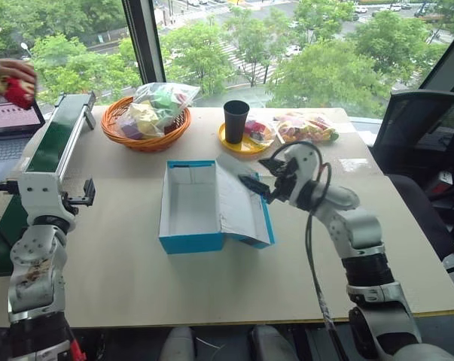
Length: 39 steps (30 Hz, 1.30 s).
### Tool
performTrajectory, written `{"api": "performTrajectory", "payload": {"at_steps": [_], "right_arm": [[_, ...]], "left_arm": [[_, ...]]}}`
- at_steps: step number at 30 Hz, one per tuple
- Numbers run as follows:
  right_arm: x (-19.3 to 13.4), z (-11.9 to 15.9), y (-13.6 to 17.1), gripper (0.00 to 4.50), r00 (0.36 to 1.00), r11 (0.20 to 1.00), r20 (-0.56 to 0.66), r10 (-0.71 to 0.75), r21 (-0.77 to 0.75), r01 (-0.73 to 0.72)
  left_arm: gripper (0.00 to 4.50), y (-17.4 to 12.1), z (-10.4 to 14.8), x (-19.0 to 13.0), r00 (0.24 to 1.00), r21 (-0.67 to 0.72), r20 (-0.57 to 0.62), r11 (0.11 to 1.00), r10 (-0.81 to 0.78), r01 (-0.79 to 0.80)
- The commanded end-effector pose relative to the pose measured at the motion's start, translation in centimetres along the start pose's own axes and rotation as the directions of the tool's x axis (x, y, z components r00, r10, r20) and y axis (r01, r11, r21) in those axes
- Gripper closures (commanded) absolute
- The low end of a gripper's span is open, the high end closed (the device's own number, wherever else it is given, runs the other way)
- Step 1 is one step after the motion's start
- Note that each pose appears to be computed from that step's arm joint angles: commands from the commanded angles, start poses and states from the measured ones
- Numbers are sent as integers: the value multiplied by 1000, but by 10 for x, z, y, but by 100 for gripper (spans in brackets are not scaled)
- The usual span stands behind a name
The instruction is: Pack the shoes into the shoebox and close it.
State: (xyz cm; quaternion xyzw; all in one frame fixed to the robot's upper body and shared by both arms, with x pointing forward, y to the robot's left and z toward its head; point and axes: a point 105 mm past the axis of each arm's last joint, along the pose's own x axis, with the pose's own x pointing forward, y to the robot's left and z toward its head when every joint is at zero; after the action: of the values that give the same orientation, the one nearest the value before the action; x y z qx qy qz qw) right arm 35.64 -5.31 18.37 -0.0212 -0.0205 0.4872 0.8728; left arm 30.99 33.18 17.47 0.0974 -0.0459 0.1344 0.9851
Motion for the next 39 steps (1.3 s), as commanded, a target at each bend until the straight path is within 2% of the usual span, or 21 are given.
{"api": "performTrajectory", "payload": {"at_steps": [1,5,11,18,21,23,30,36,39], "right_arm": [[14,13,26,9,988,989,38,147,-27,-146],[25,16,33,9,980,983,66,185,-15,-185],[34,20,39,9,976,979,80,202,-23,-201],[38,19,46,9,963,963,46,264,-63,-261],[42,23,48,9,956,957,54,288,-45,-285],[44,23,51,9,952,954,58,300,-18,-299],[41,20,59,9,945,945,41,326,-36,-324],[37,22,66,9,939,940,46,340,-21,-339],[35,22,67,9,945,946,50,324,-22,-323]], "left_arm": [[0,22,3,-8,996,-37,-4,996,84,-84],[0,52,7,-14,987,-77,-6,984,162,-162],[0,68,13,-17,978,-41,-22,977,209,-210],[0,87,9,-9,973,-62,-58,972,222,-226],[0,102,0,-4,971,-50,-88,973,221,-226],[0,106,-5,0,984,-55,-91,985,156,-161],[0,139,-22,5,983,-40,-129,990,129,-135],[0,150,-38,7,979,-99,-158,985,126,-143],[0,147,-46,10,979,-101,-180,988,100,-120]]}}
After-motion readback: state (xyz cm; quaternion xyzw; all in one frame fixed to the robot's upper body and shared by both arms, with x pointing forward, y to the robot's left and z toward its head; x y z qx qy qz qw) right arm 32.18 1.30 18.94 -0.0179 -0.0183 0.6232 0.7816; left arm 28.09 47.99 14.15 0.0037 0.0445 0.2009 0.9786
